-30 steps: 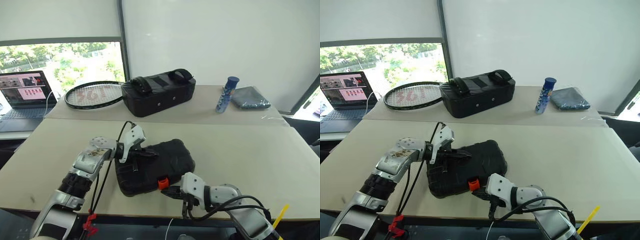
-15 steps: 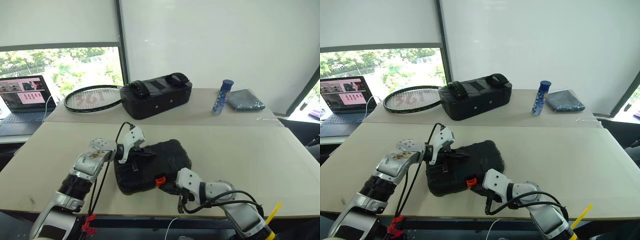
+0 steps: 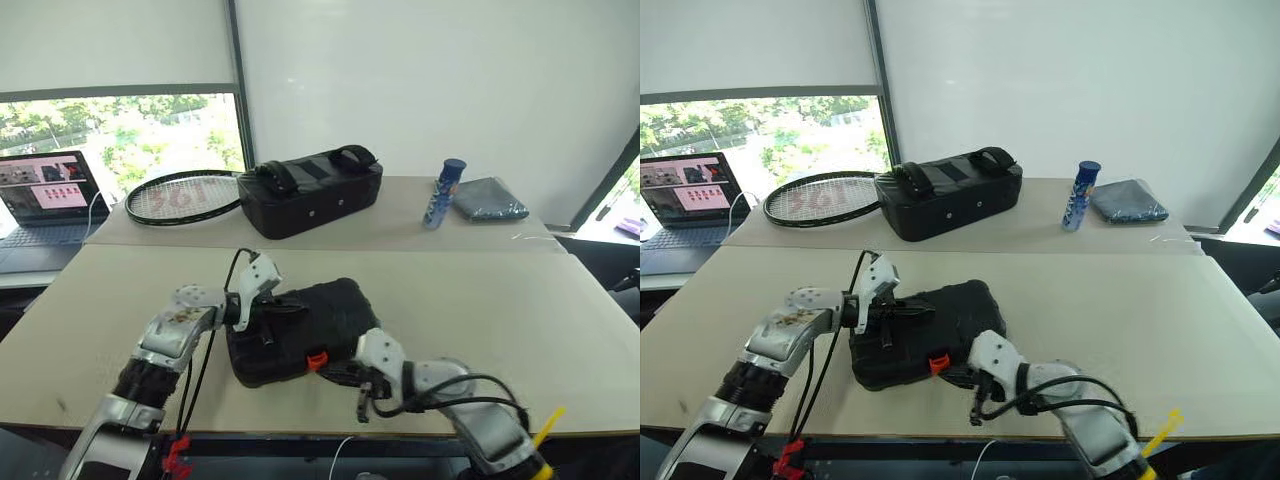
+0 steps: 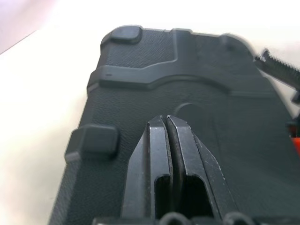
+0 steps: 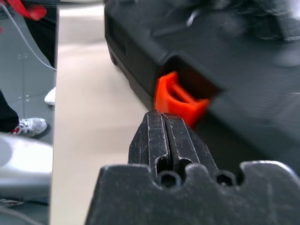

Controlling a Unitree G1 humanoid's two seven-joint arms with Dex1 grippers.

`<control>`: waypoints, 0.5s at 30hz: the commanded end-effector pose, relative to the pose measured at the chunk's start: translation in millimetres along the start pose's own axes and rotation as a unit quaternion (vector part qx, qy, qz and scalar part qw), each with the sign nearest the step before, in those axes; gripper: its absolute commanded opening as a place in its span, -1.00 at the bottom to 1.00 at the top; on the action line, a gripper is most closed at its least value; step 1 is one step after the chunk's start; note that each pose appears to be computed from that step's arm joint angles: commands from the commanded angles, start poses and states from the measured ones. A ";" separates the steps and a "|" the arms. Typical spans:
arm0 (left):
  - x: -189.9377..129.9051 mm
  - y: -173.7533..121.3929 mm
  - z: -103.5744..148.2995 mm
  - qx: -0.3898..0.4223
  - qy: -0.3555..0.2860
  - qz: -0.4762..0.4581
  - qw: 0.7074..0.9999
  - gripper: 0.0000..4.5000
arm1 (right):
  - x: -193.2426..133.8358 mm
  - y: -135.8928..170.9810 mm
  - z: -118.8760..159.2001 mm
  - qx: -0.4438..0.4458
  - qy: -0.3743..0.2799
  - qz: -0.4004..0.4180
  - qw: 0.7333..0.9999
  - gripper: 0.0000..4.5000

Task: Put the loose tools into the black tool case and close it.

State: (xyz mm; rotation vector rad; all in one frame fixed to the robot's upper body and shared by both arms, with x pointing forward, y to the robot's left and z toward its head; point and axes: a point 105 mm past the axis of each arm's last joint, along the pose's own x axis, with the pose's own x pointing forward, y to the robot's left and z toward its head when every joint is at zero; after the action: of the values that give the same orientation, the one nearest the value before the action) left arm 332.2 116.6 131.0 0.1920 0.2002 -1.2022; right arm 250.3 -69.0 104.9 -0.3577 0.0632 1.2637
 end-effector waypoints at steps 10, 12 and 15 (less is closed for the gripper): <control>-155.0 -8.6 -30.4 0.045 0.027 0.102 0.993 0.35 | -131.9 -11.1 -1.0 -0.035 -0.009 -0.060 0.998 0.11; -168.6 -18.9 -41.9 0.029 0.044 0.108 0.993 0.71 | -147.5 -14.0 -9.0 -0.048 0.010 -0.074 0.996 0.44; -182.5 -23.4 -47.6 0.027 0.048 0.144 0.988 1.00 | -165.3 -17.8 -13.5 -0.071 0.011 -0.087 0.994 0.88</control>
State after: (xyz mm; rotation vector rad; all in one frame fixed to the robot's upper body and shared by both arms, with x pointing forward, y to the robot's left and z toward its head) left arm 244.6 279.8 110.2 0.2403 0.2913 -0.9500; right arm 219.3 -216.7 124.6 -0.4193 0.0254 1.1137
